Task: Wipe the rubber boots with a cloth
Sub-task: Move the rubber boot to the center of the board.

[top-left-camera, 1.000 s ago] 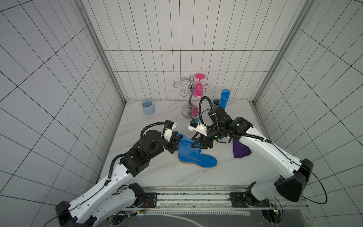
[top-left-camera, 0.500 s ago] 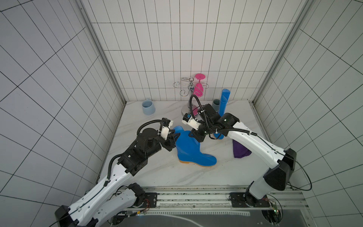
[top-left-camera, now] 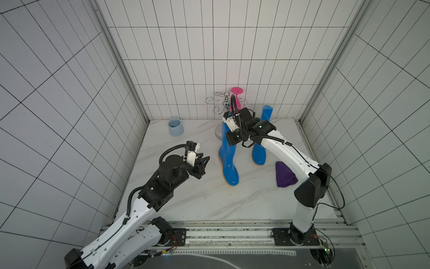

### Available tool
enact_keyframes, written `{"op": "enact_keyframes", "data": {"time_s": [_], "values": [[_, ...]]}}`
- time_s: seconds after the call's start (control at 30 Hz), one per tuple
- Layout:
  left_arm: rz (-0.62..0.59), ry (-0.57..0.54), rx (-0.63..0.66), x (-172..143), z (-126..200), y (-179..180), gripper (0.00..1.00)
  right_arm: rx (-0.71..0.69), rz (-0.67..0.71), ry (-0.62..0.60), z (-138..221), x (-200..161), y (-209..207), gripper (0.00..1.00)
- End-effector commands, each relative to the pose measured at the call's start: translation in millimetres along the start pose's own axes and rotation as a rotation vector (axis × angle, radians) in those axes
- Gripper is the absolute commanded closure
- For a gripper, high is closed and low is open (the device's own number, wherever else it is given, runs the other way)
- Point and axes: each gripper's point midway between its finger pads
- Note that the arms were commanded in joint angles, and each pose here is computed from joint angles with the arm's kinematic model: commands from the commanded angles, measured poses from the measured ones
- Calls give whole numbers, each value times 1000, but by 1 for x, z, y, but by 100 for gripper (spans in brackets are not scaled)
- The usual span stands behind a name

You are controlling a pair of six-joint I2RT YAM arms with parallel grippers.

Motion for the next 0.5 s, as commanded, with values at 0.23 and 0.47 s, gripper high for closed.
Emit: {"op": "enact_keyframes", "data": {"time_s": [0.23, 0.47], "values": [[20, -28, 12, 4, 0, 4, 62, -137, -224, -254, 35, 74, -78, 100], [18, -20, 10, 2, -2, 5, 62, -193, -313, -305, 27, 78, -101, 100]]}}
Point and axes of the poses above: each gripper's point midway between its finger pads, its own z axis back along the fingers, its own y axis along the line the jaws close on, x = y × z, and after that the axes turned 1 degree about z, right-handed
